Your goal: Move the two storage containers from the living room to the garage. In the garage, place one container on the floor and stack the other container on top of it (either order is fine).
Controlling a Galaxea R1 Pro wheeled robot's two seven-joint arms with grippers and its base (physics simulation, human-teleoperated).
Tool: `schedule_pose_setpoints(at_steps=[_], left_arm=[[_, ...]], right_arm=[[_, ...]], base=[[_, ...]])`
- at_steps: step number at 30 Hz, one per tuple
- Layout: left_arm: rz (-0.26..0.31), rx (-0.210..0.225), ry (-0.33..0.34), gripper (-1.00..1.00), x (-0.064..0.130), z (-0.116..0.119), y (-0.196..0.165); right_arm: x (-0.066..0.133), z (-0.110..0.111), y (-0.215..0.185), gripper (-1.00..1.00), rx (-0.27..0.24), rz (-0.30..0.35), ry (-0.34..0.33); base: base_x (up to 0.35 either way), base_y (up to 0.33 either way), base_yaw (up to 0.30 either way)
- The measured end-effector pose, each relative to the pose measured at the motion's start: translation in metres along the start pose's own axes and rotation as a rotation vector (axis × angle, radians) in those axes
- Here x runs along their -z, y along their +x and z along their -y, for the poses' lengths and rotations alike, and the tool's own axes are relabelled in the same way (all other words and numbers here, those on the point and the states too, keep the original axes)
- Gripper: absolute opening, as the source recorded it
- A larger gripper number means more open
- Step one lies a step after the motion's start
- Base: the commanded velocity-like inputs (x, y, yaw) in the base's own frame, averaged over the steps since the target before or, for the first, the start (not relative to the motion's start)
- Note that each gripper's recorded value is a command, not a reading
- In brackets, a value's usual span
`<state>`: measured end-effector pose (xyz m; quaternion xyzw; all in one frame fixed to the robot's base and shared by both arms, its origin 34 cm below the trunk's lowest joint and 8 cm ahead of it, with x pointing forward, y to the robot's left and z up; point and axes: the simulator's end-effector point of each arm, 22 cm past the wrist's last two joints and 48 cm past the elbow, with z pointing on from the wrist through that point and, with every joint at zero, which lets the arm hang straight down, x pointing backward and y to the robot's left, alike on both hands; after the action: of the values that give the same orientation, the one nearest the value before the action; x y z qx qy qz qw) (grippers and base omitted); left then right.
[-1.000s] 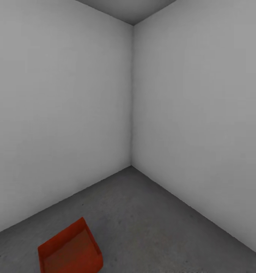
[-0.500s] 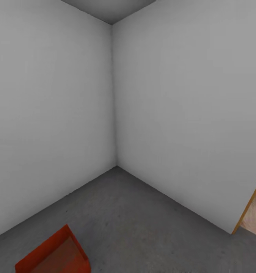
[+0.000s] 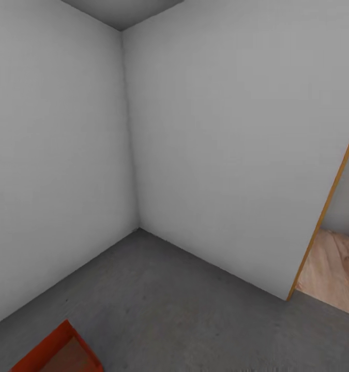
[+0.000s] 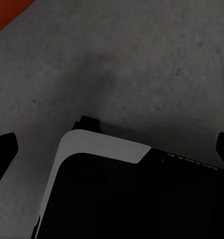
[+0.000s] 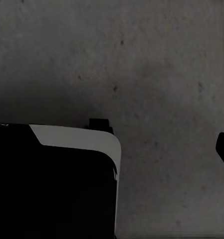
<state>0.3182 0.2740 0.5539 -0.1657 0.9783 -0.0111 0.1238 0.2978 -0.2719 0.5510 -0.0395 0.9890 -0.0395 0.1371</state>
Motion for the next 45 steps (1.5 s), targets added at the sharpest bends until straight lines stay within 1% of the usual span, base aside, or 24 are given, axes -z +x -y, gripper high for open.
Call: schedule_pose_setpoints(at_steps=[14, 34, 45], left_arm=[[-0.008, 0.015, 0.008, 1.00, 0.000, 0.007, 0.004], [-0.019, 0.018, 0.021, 1.00, 0.000, 0.017, 0.012], [-0.023, 0.020, 0.020, 1.00, 0.000, 0.017, 0.014]], right_arm=[[0.000, 0.000, 0.000, 1.00, 0.000, 0.000, 0.000], [0.000, 0.001, 0.000, 1.00, -0.007, 0.000, 0.002], [0.000, -0.001, 0.000, 1.00, -0.008, -0.001, -0.001]], base=[[0.000, 0.000, -0.293], [0.000, 0.000, -0.293], [0.000, 0.000, -0.296]])
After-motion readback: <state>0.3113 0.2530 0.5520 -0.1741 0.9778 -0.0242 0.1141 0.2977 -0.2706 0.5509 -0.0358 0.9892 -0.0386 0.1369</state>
